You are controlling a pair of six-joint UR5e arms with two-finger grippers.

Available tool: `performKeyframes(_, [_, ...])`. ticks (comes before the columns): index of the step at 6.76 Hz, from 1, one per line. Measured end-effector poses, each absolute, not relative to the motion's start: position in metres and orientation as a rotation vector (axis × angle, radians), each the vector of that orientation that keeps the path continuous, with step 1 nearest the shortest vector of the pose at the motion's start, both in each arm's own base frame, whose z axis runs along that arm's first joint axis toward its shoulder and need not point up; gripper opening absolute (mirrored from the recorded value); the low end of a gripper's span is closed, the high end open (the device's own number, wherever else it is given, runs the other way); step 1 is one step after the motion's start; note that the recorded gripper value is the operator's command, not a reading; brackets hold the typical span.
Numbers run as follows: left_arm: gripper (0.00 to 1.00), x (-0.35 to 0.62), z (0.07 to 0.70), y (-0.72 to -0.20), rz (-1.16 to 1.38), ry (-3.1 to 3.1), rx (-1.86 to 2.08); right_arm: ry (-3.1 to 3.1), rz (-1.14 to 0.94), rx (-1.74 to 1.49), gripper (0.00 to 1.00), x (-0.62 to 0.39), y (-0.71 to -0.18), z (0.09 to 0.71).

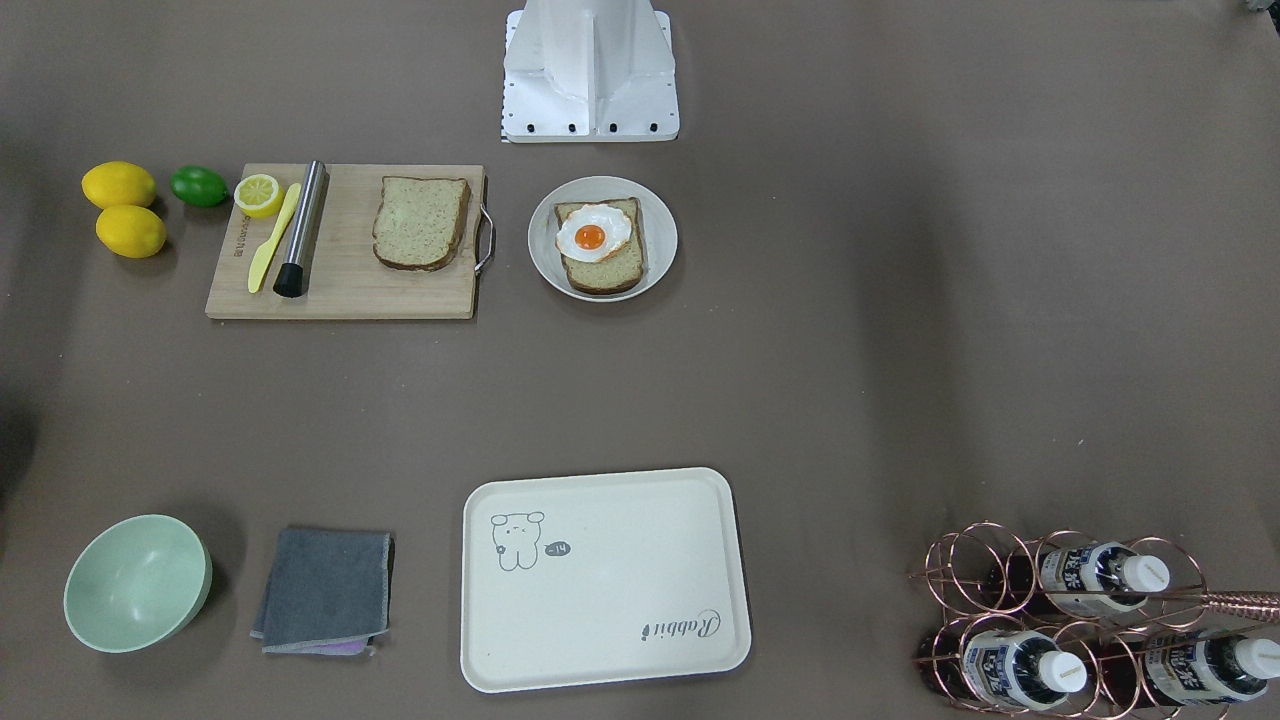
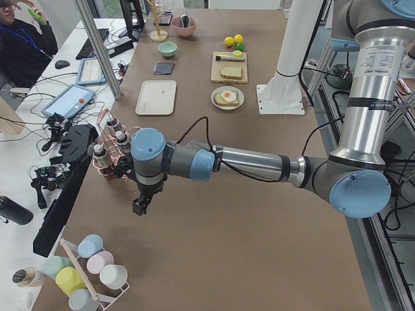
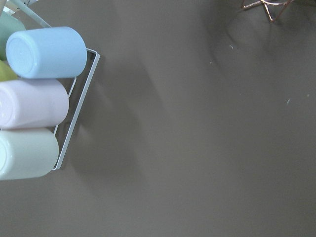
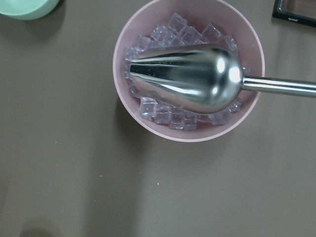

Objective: Make sandwich and place on tray

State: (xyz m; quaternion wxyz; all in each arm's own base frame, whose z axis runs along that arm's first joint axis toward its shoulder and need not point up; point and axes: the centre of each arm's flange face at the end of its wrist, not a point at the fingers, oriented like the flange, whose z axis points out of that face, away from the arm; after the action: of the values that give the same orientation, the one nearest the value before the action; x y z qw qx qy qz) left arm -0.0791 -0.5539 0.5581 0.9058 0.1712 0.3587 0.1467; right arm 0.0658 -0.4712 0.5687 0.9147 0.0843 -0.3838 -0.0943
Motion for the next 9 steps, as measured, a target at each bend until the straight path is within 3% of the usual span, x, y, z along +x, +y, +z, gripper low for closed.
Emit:
performKeyframes(3, [0.98,0.025,0.498,-0.565,0.344,0.833,0.462,-0.853,-0.189,0.222,0.99,0.060,-0.482,0.535])
performKeyframes(5, [0.99,0.115,0.463,-0.557,0.236,0.905,0.434,-0.877,-0.168,0.230,1.00,0.035,-0.491,0.522])
performKeyframes(9, [0.98,0.281,0.363,-0.503,0.092,1.055,0.307,-0.905,0.055,0.167,0.98,-0.126,-0.487,0.481])
